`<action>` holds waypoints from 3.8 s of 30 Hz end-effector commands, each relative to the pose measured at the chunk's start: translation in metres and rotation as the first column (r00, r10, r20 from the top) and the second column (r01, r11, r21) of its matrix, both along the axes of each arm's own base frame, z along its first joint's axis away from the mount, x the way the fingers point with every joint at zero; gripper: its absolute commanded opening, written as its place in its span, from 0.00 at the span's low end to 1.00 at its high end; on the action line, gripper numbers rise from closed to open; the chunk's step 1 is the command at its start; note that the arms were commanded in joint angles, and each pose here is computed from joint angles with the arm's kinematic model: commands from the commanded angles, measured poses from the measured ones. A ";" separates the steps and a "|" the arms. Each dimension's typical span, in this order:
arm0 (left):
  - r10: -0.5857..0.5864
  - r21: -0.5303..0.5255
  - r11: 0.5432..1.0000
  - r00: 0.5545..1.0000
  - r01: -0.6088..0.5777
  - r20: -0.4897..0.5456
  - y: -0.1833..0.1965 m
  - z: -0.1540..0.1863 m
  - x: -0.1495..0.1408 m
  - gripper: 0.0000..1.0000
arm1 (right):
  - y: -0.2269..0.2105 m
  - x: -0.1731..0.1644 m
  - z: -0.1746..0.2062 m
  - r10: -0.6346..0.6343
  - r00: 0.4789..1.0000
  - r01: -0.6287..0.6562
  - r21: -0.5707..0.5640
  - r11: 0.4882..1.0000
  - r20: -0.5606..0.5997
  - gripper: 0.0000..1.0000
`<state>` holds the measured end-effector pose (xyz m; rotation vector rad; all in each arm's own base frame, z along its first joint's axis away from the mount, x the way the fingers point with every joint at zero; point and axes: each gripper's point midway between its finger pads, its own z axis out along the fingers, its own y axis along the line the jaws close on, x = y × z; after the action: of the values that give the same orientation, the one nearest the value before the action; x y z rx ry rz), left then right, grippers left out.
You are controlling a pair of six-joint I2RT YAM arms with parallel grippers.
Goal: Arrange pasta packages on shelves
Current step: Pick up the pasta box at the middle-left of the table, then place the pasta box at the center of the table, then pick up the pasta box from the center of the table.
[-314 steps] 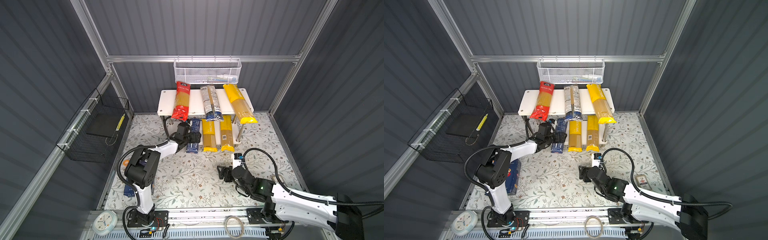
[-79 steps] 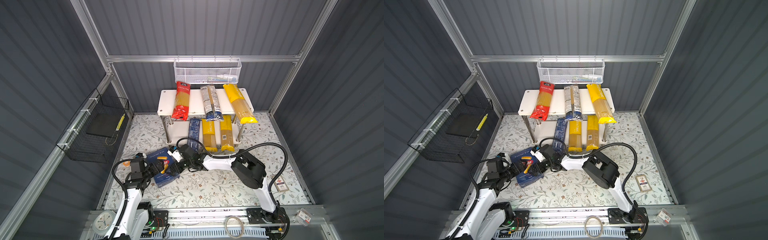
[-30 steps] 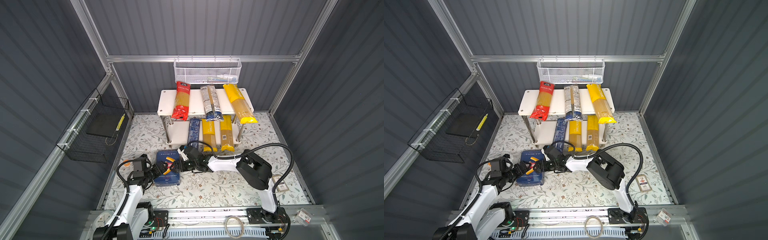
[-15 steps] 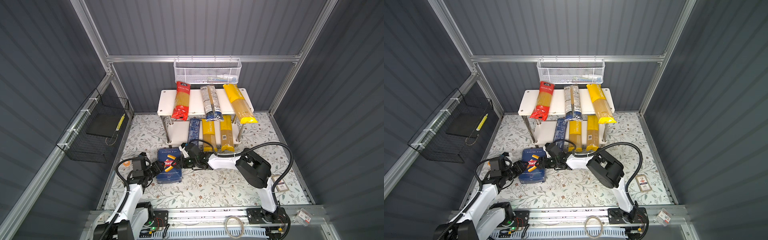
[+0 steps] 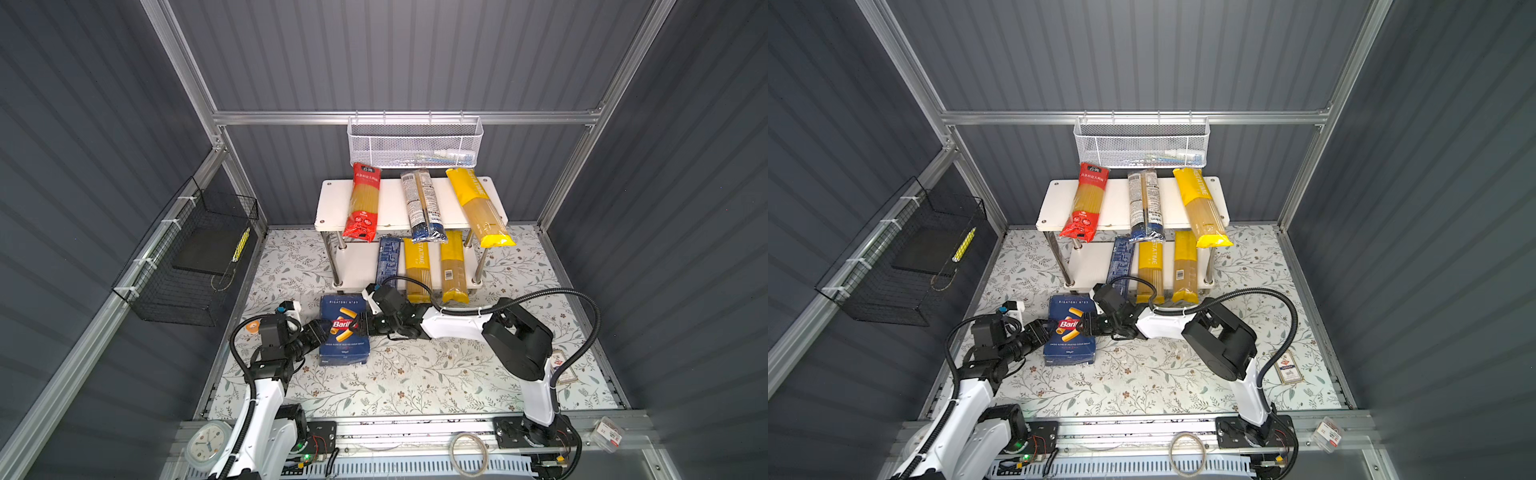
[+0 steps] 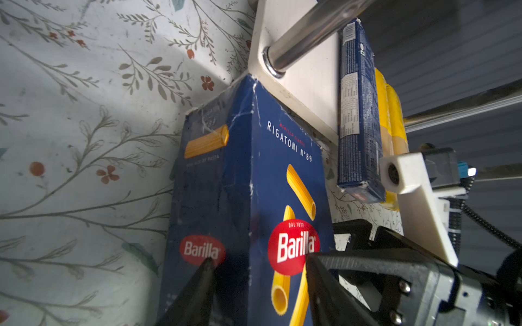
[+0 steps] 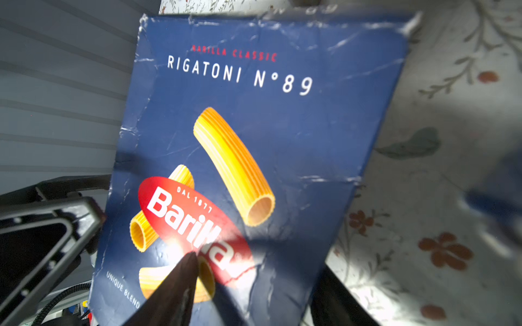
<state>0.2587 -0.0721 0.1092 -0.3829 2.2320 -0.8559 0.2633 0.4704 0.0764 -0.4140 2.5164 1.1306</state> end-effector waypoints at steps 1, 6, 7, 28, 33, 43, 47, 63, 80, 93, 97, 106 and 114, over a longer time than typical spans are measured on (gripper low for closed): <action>-0.180 -0.113 0.976 0.980 0.189 0.084 -0.038 0.032 -0.008 0.53 | 0.035 -0.029 0.068 0.126 0.986 -0.144 0.180 0.973 0.105 0.60; -0.207 -0.114 0.970 0.975 0.216 0.083 -0.050 0.029 -0.007 0.53 | 0.033 -0.034 0.084 0.133 0.983 -0.157 0.195 0.968 0.129 0.60; -0.217 -0.105 0.969 0.972 0.226 0.087 -0.054 0.030 -0.007 0.53 | 0.031 -0.030 0.086 0.107 0.984 -0.133 0.185 0.974 0.146 0.59; -0.273 -0.091 0.951 0.942 0.295 0.197 -0.074 0.076 -0.007 0.52 | 0.029 -0.037 0.141 0.101 0.955 -0.159 0.194 0.968 0.278 0.56; -0.285 -0.094 0.949 0.945 0.302 0.160 -0.075 0.066 -0.009 0.52 | 0.028 -0.037 0.139 0.098 0.957 -0.151 0.183 0.971 0.272 0.56; -0.223 -0.011 0.975 0.975 0.223 0.011 -0.056 0.023 -0.026 0.52 | 0.006 -0.044 0.097 0.084 0.976 -0.106 0.102 0.989 0.202 0.59; -0.187 -0.005 0.982 0.980 0.187 -0.072 -0.052 0.001 -0.022 0.55 | 0.001 -0.044 0.084 0.075 0.980 -0.090 0.079 0.993 0.183 0.62; -0.156 0.172 0.971 0.986 0.165 -0.066 -0.040 -0.010 0.035 0.87 | -0.042 0.004 0.058 -0.038 0.984 0.037 0.006 0.999 0.176 0.82; -0.172 0.128 0.973 0.975 0.190 -0.140 -0.046 -0.048 0.035 0.68 | -0.042 0.012 0.002 -0.077 0.997 0.078 -0.035 0.996 0.023 0.81; -0.171 0.092 0.978 0.969 0.189 -0.179 -0.047 -0.052 0.014 0.70 | -0.066 -0.009 -0.030 -0.114 0.988 0.098 -0.146 0.984 -0.102 0.85; -0.174 0.070 0.980 0.970 0.188 -0.172 -0.049 -0.052 0.015 0.76 | -0.061 -0.009 -0.031 -0.104 0.988 0.089 -0.135 0.987 -0.111 0.85; -0.219 -0.013 0.976 0.968 0.219 -0.121 -0.063 -0.044 0.017 0.54 | -0.032 -0.007 -0.024 -0.063 0.991 0.060 -0.028 0.998 -0.119 0.77; -0.272 -0.060 0.961 0.962 0.271 0.000 -0.074 -0.014 0.015 0.43 | -0.005 -0.005 0.020 -0.014 0.999 0.018 0.076 0.997 -0.043 0.49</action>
<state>0.2923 -0.1123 0.0765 -0.2396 2.3309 -0.8337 0.2696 0.4281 0.0652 -0.2252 2.6123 1.0821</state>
